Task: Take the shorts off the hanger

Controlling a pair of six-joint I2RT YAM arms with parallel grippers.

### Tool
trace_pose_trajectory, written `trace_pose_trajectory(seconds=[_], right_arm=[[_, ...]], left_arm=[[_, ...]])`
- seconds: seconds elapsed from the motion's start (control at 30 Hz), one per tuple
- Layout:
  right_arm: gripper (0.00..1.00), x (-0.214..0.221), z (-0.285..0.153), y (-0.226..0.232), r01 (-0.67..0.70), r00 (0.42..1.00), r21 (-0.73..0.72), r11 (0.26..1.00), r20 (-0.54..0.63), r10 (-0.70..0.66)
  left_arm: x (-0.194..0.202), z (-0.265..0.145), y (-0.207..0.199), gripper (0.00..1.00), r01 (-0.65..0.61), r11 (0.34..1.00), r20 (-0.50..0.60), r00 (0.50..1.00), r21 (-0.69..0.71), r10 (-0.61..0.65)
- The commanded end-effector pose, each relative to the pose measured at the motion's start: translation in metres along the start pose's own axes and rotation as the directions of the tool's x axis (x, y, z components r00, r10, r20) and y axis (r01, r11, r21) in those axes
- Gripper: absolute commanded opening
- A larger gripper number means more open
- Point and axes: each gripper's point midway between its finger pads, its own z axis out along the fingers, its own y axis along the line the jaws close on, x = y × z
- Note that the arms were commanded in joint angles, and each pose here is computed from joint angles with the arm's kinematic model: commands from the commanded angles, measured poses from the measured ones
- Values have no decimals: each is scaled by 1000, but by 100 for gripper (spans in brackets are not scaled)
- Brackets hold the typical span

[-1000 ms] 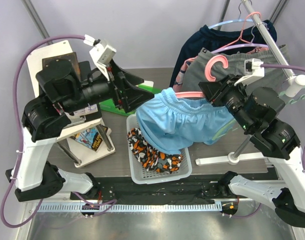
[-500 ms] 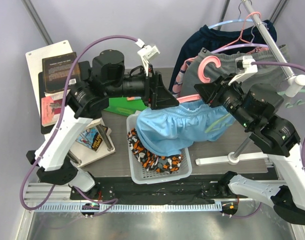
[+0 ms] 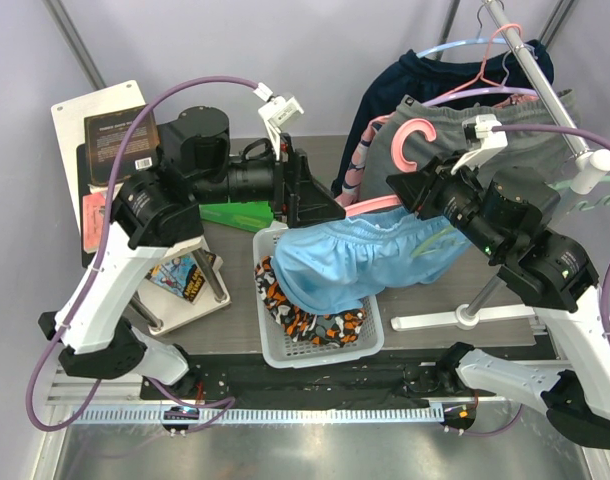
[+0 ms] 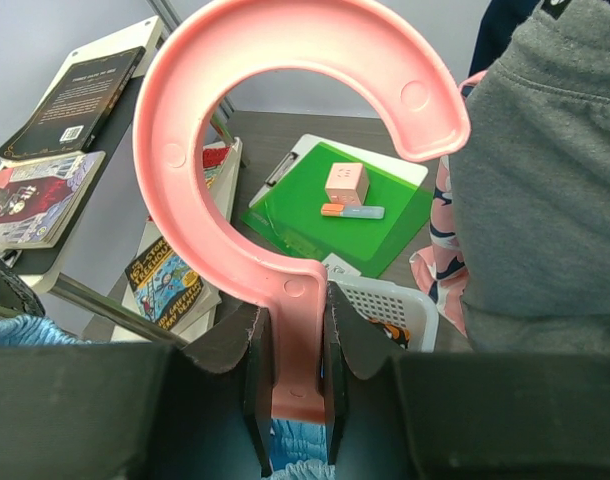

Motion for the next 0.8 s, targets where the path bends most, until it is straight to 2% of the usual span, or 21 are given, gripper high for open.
trace_pose_trajectory(seconds=[0.0,0.2,0.3,0.37,0.4,0.53,0.67,0.77], right_arm=[[1,-32,-11,9,-16,994,-33,999,108,20],[1,-31,-11,7,-18,994,-25,1000,108,21],[1,-29,-11,6,-22,994,-22,999,106,25],[1,-30,-12,6,-26,994,-22,999,108,28],[1,-29,-13,6,-27,994,-24,999,107,30],[1,-26,-11,1,-29,994,3,1000,102,28],[1,-27,-11,-9,-55,992,56,997,115,49],[1,-35,-18,-28,-120,980,152,981,178,92]], left_arm=[[6,-13,1,59,-25,999,-8,1000,-24,25],[1,-12,3,44,-39,999,0,999,-37,39],[-1,-13,2,42,-50,998,9,999,-42,50],[0,-13,1,33,-51,998,5,999,-34,51],[1,-12,2,23,-47,998,-1,999,-36,47],[-5,-16,-1,1,-68,997,27,997,-37,69],[-15,-27,0,0,-107,991,81,990,-84,114],[-20,-41,-1,0,-153,981,123,978,-117,167]])
